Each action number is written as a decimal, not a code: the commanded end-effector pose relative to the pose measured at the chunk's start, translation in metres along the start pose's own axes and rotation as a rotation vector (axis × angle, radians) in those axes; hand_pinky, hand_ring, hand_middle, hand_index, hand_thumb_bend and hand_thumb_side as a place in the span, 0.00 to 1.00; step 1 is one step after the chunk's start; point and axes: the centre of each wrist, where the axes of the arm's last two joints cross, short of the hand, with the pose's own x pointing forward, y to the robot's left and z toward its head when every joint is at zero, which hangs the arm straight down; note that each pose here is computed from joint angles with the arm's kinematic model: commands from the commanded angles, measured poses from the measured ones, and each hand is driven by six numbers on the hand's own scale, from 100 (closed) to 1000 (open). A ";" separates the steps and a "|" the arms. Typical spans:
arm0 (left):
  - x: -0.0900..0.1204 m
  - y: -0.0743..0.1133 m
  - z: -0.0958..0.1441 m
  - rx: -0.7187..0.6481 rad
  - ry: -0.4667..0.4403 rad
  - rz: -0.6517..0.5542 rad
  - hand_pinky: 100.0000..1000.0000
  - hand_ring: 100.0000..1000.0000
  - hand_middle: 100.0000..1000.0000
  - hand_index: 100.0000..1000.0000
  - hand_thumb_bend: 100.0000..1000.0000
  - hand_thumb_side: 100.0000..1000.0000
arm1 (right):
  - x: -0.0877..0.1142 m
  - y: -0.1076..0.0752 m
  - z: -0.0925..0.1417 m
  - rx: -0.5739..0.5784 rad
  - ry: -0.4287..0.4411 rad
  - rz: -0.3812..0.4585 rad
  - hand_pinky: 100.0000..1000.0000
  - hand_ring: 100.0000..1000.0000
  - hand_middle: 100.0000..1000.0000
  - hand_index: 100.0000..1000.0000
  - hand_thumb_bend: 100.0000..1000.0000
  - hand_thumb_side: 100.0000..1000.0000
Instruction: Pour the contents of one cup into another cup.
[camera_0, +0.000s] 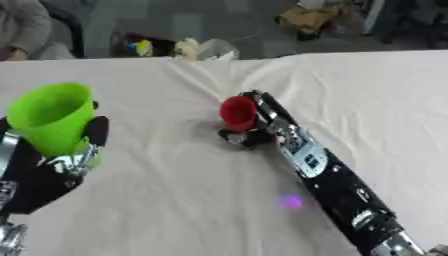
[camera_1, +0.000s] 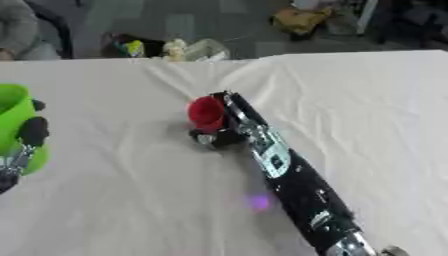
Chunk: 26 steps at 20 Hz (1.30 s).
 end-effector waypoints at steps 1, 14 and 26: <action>0.007 0.011 -0.001 0.022 -0.026 -0.018 0.00 0.42 0.29 0.53 0.00 0.43 | 0.008 -0.020 -0.005 -0.021 -0.034 0.021 0.46 0.15 0.09 0.42 0.00 0.00; 0.013 0.040 0.011 0.025 -0.013 -0.145 0.00 0.42 0.29 0.53 0.00 0.41 | 0.018 -0.013 0.017 0.065 -0.061 -0.036 0.45 0.15 0.08 0.42 0.00 0.00; 0.014 0.048 0.012 -0.042 -0.005 -0.245 0.00 0.42 0.30 0.53 0.00 0.37 | 0.034 0.018 0.022 0.217 -0.111 -0.089 0.45 0.14 0.07 0.42 0.00 0.00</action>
